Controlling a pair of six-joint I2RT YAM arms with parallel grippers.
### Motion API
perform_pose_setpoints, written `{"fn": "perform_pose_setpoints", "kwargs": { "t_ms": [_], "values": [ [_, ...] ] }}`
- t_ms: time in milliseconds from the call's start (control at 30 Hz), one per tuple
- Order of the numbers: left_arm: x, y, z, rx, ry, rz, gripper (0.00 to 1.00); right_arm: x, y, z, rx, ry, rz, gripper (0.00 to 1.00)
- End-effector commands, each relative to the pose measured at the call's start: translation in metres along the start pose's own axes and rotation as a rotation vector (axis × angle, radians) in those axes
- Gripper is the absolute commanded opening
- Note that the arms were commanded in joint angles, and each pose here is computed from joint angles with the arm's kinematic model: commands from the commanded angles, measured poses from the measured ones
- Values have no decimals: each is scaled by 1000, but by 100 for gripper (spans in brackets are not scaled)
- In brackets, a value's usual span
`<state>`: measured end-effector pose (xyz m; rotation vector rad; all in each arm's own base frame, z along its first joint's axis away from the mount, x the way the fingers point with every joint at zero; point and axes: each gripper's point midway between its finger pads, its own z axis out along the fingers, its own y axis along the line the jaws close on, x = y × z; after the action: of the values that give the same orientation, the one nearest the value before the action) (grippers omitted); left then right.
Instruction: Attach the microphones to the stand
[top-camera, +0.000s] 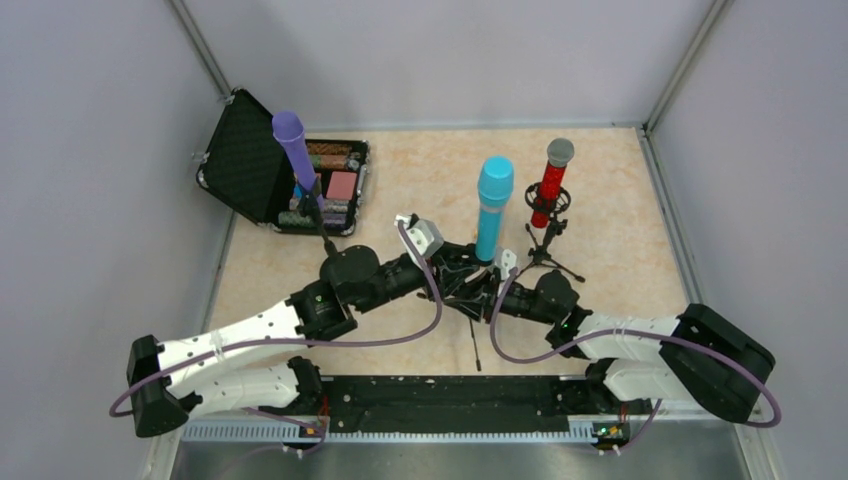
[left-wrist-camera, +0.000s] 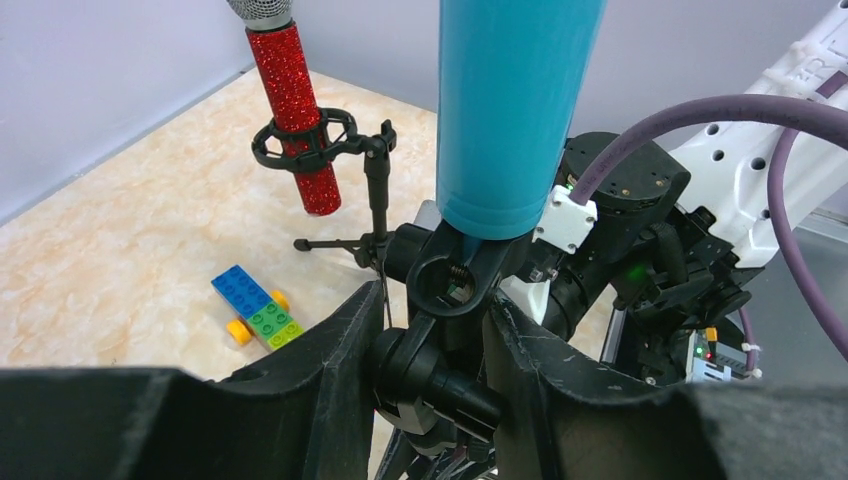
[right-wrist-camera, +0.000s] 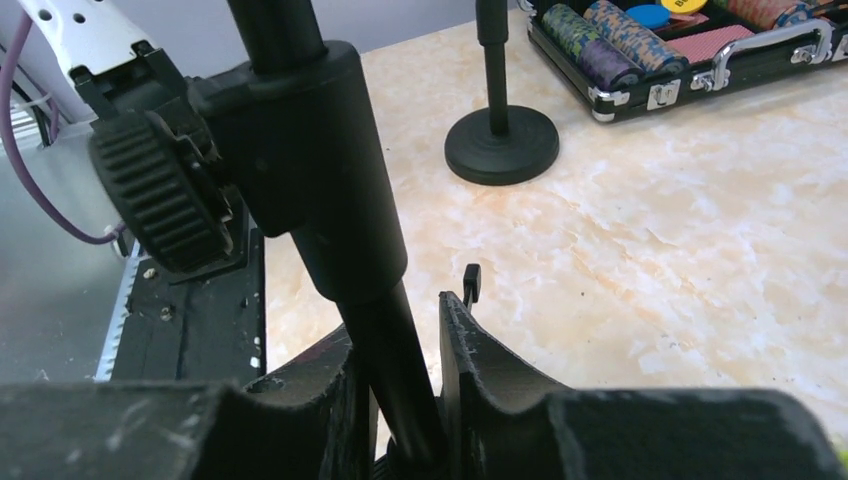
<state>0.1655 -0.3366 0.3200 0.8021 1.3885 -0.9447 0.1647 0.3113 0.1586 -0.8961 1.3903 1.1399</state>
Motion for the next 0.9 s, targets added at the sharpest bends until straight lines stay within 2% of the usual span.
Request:
{"fn": "perform_pose_setpoints", "kwargs": {
  "t_ms": [0,333,633,733,867],
  "values": [
    [-129,-16,-23,59,-377,33,0,14,-2,0,14,37,-1,23],
    [-169,-16,-52,43,-463,76,0,28,-10,0,57,86,4,20],
    [-172,-16,-58,36,-463,83,0,31,-13,4,79,107,5,22],
    [-161,-12,-53,18,-428,106,0,19,-8,7,60,86,26,28],
    [-137,-6,-44,-5,-339,112,0,-13,-2,11,46,28,44,48]
  ]
}}
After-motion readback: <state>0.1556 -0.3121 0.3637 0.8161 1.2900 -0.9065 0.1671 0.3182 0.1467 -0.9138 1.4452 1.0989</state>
